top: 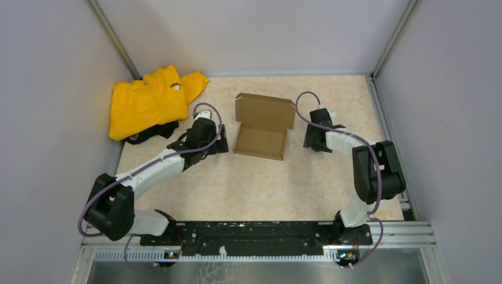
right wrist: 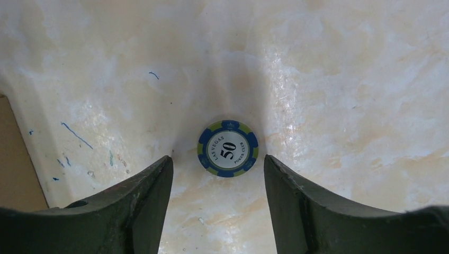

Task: Fold the paper box

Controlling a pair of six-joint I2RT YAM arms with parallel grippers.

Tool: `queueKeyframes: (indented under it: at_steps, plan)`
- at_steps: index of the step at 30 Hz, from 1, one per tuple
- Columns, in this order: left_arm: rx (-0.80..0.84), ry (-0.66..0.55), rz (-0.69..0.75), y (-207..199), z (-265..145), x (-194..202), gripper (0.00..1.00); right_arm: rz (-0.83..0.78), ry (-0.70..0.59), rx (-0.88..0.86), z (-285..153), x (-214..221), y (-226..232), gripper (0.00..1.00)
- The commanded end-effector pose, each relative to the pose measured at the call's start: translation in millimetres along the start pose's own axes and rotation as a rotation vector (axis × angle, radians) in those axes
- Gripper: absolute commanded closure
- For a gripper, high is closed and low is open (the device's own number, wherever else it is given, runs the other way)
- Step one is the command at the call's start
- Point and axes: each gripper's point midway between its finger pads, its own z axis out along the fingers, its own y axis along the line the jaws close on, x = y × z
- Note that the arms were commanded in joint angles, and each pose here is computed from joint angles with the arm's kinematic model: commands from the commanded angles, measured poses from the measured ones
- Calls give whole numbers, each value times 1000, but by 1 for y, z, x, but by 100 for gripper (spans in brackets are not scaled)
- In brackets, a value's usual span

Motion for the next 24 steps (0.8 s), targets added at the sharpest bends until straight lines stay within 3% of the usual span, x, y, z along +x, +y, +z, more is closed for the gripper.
queueKeyframes:
  at_steps: [1,24]
  plan:
    - [1,-28,-4,-1,-2,-13,1,10,-42,-20,4,-19,3,39]
    - [0,-17,-10,1,1,-8,1,15,-25,-12,6,-12,-5,50]
